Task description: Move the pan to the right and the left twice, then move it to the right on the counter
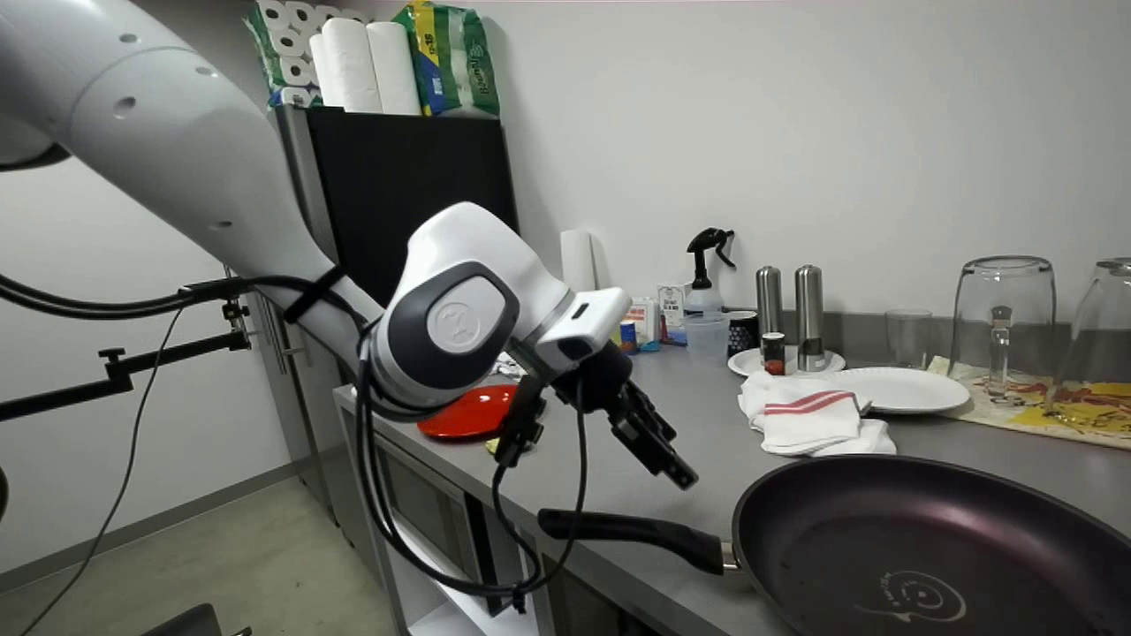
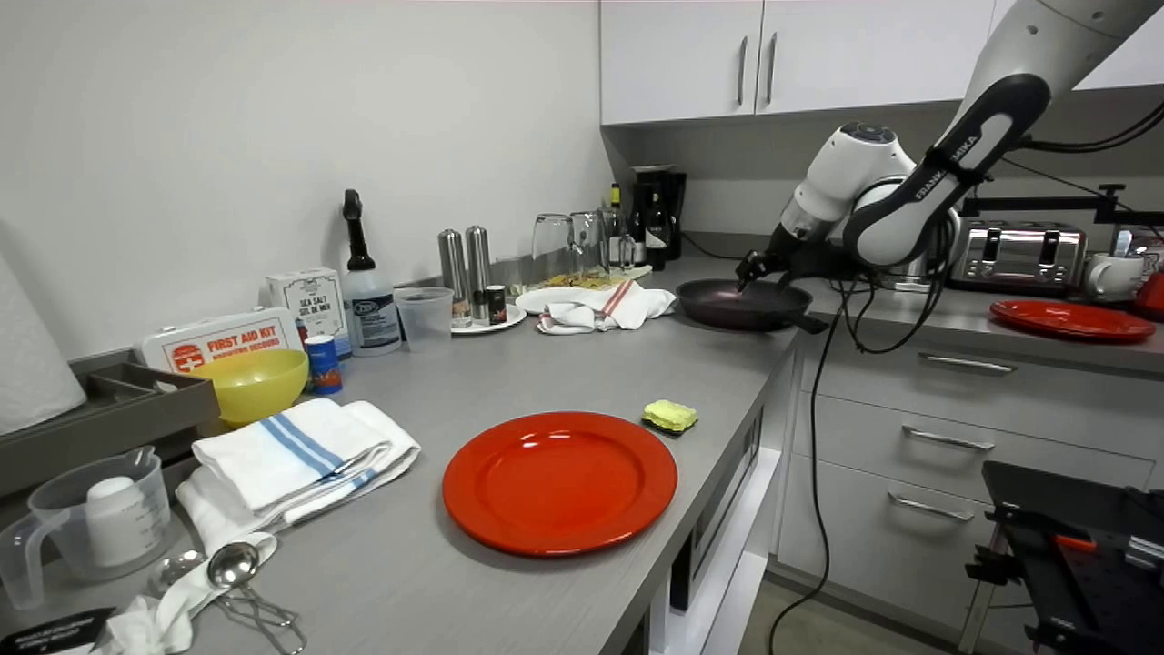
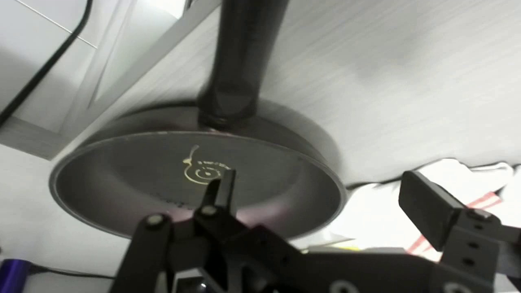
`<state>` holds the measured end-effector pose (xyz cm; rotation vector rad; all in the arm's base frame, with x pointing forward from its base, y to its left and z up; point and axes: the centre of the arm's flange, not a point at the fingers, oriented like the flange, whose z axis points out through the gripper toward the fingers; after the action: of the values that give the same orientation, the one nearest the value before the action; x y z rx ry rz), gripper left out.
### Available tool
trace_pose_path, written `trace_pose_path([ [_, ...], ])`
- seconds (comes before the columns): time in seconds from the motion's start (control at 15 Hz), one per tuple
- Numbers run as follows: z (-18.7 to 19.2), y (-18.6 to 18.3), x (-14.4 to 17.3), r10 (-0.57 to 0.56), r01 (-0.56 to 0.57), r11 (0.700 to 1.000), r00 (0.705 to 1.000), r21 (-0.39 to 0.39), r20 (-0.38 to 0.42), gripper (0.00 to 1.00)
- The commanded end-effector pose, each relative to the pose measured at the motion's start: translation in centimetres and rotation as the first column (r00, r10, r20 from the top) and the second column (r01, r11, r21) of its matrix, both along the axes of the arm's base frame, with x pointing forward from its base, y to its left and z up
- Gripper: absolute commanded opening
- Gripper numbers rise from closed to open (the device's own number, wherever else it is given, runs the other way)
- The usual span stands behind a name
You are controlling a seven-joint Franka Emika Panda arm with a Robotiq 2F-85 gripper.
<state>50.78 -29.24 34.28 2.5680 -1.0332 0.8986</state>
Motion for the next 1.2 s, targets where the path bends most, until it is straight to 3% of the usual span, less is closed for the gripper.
trace_pose_path([
  [0.0,6.8,1.1,-1.6,0.092,-0.092,0.996,0.995,0.018,0.030,1.00],
  [0.27,9.3,1.4,-2.5,0.033,-0.033,0.999,0.999,0.019,0.008,1.00],
  [0.47,10.2,0.7,-3.7,-0.032,0.035,0.998,0.998,0.053,-0.061,1.00],
  [1.13,9.4,0.7,-5.0,-0.120,0.161,0.968,0.971,0.193,-0.206,1.00],
])
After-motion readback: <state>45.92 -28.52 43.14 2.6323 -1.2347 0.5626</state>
